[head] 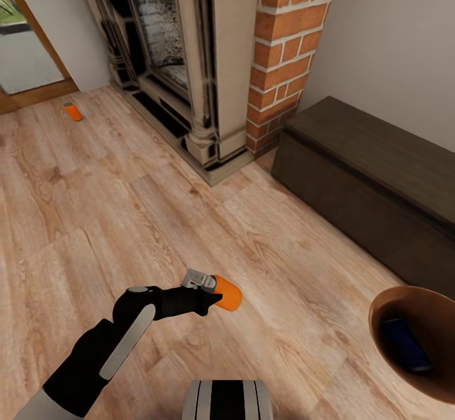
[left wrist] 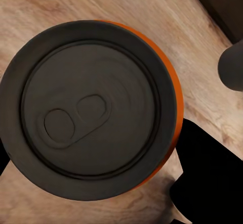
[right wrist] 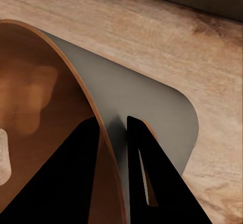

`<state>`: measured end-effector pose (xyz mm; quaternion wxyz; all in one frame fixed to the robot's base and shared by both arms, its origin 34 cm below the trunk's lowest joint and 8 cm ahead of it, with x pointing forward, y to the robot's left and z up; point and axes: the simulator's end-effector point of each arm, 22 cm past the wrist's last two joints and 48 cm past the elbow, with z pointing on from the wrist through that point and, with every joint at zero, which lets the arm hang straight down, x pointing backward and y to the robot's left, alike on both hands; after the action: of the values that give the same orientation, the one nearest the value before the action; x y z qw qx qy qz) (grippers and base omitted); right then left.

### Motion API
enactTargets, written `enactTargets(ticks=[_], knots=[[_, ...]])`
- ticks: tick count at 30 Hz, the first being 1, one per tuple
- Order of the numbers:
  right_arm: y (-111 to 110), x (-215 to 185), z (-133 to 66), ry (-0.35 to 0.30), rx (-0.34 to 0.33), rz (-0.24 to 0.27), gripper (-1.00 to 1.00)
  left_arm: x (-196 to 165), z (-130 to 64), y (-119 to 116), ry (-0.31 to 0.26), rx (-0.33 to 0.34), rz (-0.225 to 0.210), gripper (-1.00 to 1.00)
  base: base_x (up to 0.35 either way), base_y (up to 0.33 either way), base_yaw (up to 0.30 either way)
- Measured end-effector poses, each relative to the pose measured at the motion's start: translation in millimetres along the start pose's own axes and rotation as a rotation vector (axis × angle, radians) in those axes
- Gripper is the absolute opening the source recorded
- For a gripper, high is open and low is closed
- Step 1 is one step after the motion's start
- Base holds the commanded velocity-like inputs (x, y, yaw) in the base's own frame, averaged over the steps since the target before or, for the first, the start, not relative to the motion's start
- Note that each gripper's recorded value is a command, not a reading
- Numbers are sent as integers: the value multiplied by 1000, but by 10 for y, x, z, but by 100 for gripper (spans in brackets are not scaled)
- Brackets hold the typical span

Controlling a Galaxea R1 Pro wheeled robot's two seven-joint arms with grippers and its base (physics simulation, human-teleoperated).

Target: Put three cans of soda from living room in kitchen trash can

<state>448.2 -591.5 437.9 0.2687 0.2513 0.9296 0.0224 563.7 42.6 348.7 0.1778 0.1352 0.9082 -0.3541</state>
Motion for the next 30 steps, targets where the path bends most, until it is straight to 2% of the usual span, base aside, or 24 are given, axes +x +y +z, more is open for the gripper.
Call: enactTargets(ticks=[9,30], knots=[[-38,-40,-72,-24,3,16,-100,-46,-36,-24,-9,-3,10,-100,0,0,65],[-24,-140,-172,-54,-8,13,-100,-179,-153,-113,-37,4,37,-100,0,0,2]])
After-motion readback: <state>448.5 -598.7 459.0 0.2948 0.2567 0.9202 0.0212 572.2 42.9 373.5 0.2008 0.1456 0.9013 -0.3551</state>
